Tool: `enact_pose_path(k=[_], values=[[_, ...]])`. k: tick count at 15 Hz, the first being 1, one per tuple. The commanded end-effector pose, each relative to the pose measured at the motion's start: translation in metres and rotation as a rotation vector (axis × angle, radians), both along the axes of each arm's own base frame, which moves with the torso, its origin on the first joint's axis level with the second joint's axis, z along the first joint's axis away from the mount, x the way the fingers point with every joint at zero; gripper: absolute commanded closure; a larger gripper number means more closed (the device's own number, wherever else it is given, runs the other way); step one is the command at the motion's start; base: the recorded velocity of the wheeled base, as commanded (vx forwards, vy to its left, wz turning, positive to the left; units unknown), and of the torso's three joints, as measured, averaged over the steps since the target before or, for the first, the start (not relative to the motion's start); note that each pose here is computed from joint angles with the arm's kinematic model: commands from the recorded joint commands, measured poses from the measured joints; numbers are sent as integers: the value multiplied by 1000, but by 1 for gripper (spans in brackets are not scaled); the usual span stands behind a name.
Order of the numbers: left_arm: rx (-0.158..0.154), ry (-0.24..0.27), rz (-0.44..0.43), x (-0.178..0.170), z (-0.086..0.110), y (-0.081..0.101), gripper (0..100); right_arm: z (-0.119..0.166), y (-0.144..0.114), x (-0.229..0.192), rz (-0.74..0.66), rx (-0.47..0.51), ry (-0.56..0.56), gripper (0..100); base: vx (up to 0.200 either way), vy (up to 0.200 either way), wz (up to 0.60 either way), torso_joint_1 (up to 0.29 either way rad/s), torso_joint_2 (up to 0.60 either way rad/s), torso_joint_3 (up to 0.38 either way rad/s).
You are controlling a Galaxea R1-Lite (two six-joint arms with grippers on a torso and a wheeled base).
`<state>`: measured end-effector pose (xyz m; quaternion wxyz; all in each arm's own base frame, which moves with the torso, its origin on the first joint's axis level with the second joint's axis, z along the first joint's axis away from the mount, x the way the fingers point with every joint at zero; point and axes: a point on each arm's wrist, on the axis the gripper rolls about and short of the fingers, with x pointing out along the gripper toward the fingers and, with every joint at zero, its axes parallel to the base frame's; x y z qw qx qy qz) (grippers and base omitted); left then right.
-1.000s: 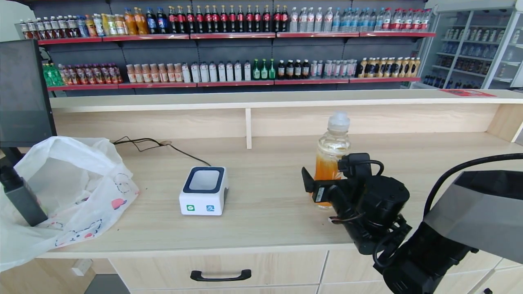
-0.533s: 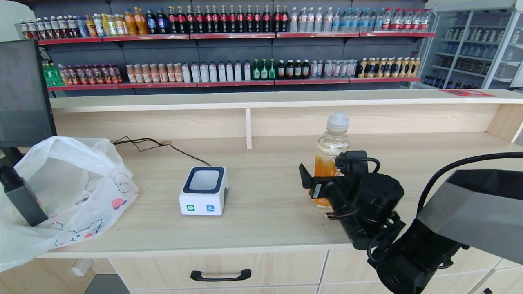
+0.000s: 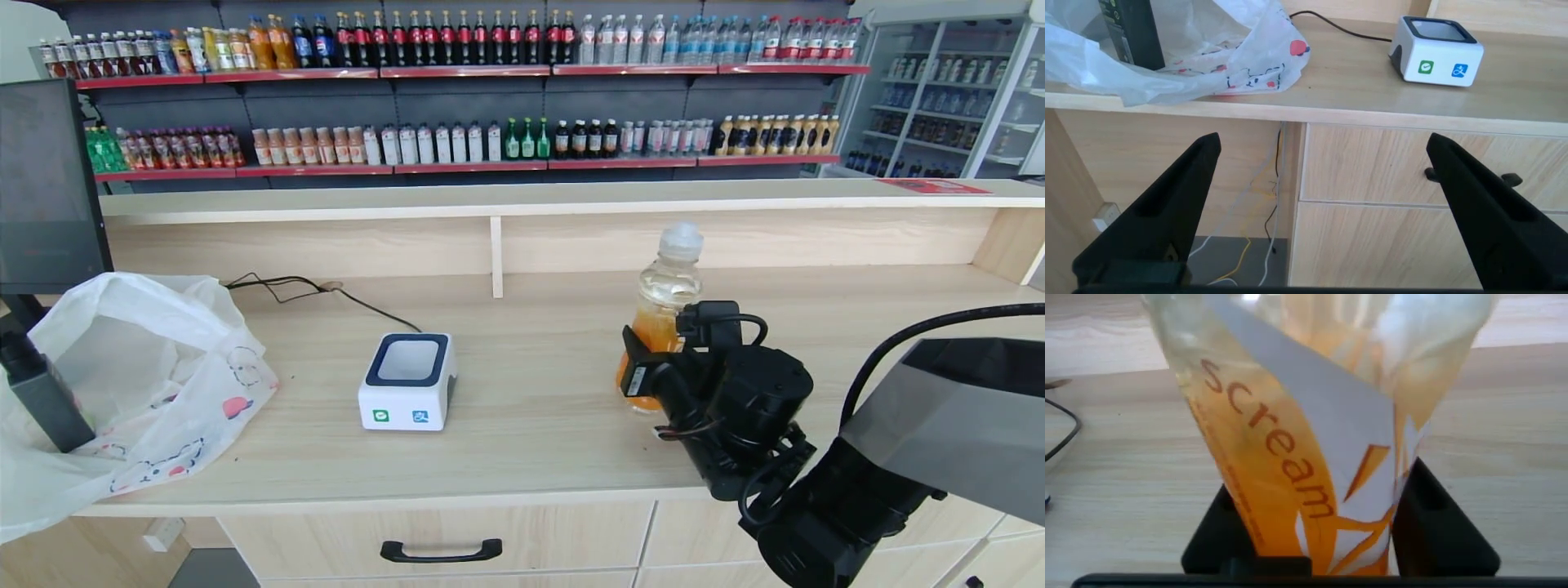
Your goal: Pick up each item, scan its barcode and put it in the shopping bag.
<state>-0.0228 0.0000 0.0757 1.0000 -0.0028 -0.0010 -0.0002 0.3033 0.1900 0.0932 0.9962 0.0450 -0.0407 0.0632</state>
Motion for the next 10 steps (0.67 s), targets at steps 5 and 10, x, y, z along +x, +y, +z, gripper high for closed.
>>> enact_pose_path(k=[5,10], values=[[1,-1,0,0,0,0,0,16,-6,-9,-2,24,-28,100,0,0,0,0,0,0],[1,-1,0,0,0,0,0,24,-14,-15,-9,30,-36,100,0,0,0,0,0,0]])
